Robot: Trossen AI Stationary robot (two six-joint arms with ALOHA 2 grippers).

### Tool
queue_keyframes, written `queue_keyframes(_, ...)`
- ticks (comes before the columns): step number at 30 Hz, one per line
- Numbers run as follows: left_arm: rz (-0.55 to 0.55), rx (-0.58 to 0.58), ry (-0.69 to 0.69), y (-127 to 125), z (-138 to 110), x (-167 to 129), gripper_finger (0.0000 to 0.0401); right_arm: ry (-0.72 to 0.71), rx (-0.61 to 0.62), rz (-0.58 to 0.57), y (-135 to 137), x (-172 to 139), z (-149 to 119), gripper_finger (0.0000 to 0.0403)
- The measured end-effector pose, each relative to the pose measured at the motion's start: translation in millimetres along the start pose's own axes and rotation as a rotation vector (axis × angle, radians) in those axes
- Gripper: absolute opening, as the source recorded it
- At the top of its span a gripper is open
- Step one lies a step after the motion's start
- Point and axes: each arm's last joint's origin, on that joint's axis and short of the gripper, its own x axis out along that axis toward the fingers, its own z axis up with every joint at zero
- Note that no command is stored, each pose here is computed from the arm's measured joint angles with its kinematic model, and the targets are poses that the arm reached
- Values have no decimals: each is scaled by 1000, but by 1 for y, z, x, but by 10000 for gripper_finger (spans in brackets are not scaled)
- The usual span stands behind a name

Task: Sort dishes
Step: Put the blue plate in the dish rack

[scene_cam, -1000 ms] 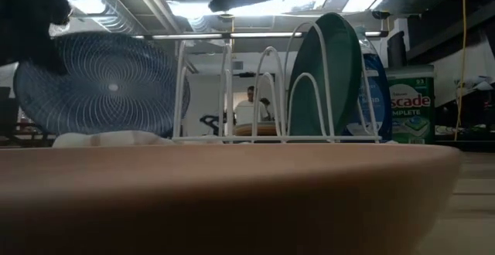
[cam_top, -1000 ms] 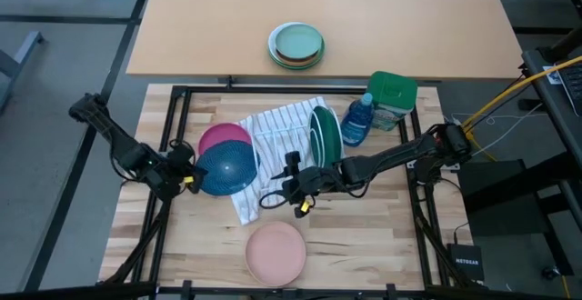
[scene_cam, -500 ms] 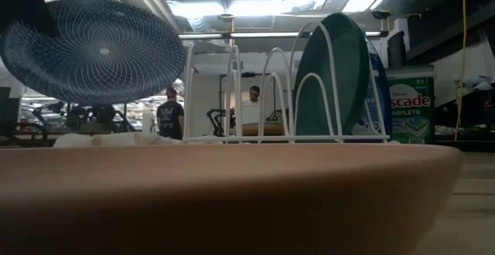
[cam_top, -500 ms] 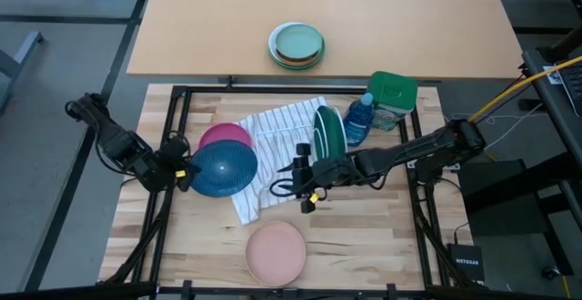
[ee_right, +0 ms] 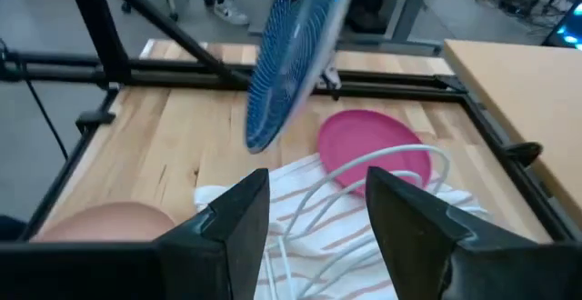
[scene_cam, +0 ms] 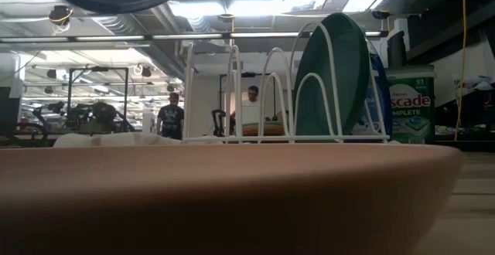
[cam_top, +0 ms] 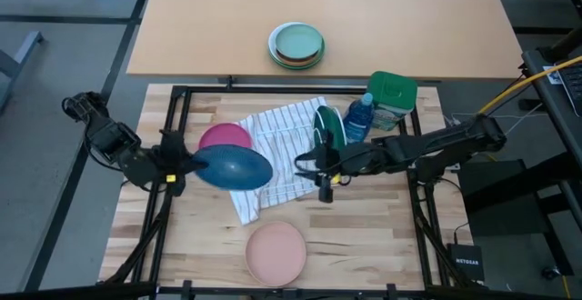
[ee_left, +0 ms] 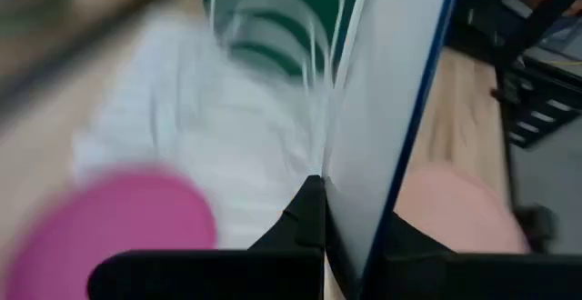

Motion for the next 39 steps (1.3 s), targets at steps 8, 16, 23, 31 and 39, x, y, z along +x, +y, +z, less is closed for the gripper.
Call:
queue_keyframes(8, 130, 478, -287, -23, 33, 15, 0, -94, 37, -78, -12, -34, 16, 186)
queue_keyframes(16, 371, 1048, -355, -41, 65, 57, 0, -173, 147, -210, -24, -62, 25, 186)
queue_keyframes(23, 460, 1398, -247, -39, 74, 107, 0, -241, 210, -222, -32, -87, 32, 186)
queue_keyframes(31, 561, 1671, -41, -26, 74, 148, 0, -258, 218, -220, -34, -94, 33, 186)
queue_keyframes(39, 441, 1827, 11, -18, 69, 178, 0, -250, 214, -221, -34, -94, 32, 186)
